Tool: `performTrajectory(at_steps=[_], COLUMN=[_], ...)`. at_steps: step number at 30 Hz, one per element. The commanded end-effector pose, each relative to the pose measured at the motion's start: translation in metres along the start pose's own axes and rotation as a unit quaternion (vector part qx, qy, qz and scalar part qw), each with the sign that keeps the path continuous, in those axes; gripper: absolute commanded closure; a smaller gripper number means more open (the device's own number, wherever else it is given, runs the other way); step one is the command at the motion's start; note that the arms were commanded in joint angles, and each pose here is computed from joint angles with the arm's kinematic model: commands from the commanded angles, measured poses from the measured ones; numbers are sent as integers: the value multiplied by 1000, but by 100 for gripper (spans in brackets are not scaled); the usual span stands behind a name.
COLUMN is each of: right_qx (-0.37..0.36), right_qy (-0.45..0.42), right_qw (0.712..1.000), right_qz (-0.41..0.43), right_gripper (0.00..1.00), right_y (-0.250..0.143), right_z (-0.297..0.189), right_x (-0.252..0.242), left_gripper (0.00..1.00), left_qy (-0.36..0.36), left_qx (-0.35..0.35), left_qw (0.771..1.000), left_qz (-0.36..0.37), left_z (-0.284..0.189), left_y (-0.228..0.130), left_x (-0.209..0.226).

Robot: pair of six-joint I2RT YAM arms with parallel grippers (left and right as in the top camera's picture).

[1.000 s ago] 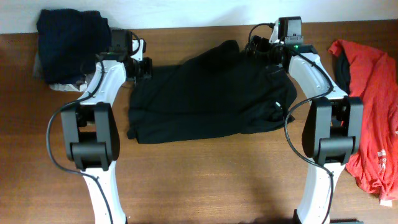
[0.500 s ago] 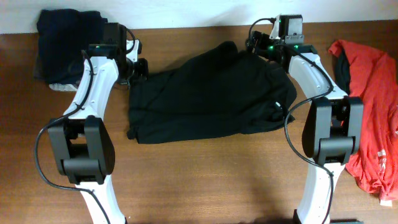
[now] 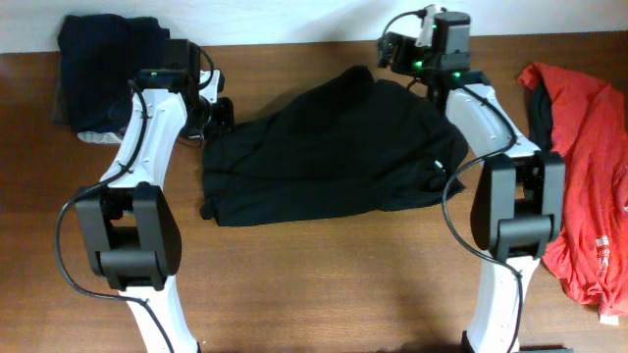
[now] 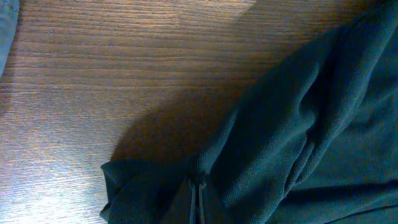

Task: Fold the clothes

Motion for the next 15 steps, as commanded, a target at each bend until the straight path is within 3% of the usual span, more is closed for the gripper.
performTrajectory(at_steps=[1, 15], right_qx=[28, 35], right_qy=[10, -69], right_qw=[999, 997], right_qz=[-17, 13], right_gripper=[2, 2], right_y=[-24, -52], right_z=[25, 59], right_x=[14, 11], left_gripper=[99, 99], left_qy=[5, 4], left_qx=[-24, -19], left_qw=[1000, 1000], left_qz=[2, 1], left_z=[-20, -20], left_y=[6, 4], left_x=[-3, -3])
Point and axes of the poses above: each gripper's point midway between its finger pads, its own z axis out along the fingers, its own x axis along the line the jaws close on, y = z × x, the point moved 8 cm from there along -z, back along the fingers, and after that the axes turned 13 degrees about z, right-handed, at the moved point
